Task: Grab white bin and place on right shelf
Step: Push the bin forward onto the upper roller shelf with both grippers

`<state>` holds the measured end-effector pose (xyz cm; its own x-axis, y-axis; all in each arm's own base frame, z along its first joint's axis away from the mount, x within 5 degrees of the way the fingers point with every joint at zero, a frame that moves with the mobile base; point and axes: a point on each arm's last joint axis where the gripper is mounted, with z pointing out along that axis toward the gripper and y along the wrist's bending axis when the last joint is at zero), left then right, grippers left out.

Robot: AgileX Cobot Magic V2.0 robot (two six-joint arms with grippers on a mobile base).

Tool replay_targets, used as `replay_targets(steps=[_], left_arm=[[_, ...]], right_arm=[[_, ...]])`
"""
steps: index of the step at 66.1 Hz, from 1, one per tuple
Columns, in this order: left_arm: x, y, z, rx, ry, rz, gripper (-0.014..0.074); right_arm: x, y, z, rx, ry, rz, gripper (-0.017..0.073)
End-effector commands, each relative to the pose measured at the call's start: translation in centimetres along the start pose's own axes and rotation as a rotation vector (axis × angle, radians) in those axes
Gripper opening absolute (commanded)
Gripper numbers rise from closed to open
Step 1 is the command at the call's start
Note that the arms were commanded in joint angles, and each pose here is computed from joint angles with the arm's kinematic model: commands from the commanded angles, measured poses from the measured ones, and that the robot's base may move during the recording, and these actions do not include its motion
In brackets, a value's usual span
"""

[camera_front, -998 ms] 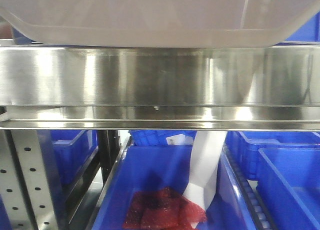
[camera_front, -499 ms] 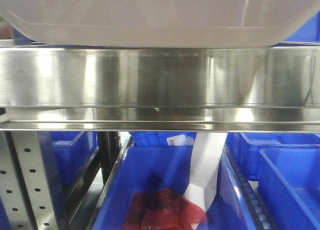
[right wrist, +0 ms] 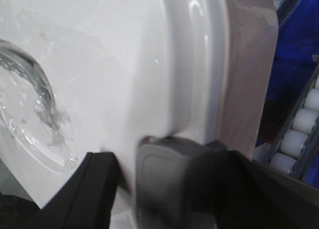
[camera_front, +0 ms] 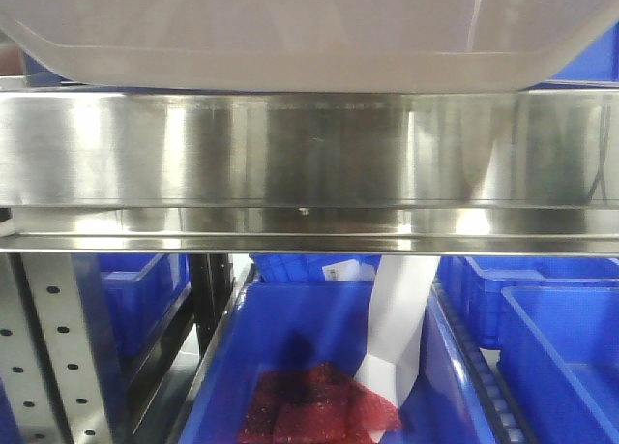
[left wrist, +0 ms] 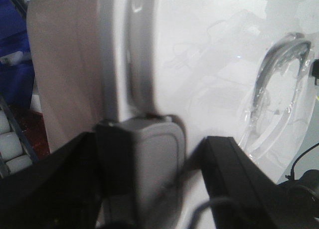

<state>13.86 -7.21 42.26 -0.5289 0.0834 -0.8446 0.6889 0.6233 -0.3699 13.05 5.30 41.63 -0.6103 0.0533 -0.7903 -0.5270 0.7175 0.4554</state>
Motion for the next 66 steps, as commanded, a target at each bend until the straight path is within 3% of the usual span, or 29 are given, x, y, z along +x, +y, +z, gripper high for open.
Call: replay_targets(steps=[1, 23, 27, 33, 50, 59, 66], left_arm=[[-1.4, -2.8, -0.9, 0.207, -0.105, -0.02, 0.0274], [-1.7, -2.6, -0.9, 0.185, -0.139, -0.026, 0.0274], [-2.2, -2.3, -0.7, 0.179, -0.177, -0.049, 0.0274], [-2.9, -1.8, -0.2, 0.233, -0.215, -0.112, 0.0274], [-4.2, 2.3, 3.4, 0.293, -0.206, -0.301, 0.0274], [-4.9, 3.8, 4.5, 0.309, -0.271, -0.285, 0.0274], [-5.2, 4.9, 5.3, 0.305, -0.302, -0.299, 0.0274]], right_arm=[[-1.1, 2.5, -0.8, -0.182, -0.085, 0.018, 0.0437], [-1.9, 2.2, -0.9, -0.155, -0.169, 0.036, 0.0437], [-2.1, 2.2, -0.8, -0.174, -0.186, 0.052, 0.0437], [-2.7, 2.1, -0.7, -0.196, -0.192, 0.067, 0.0437], [-6.6, -0.1, 0.9, -0.188, -0.233, 0.12, 0.0437], [-7.9, -1.7, 2.3, -0.193, -0.215, 0.158, 0.0437], [-8.3, -3.3, 3.7, -0.187, -0.186, 0.195, 0.0437]])
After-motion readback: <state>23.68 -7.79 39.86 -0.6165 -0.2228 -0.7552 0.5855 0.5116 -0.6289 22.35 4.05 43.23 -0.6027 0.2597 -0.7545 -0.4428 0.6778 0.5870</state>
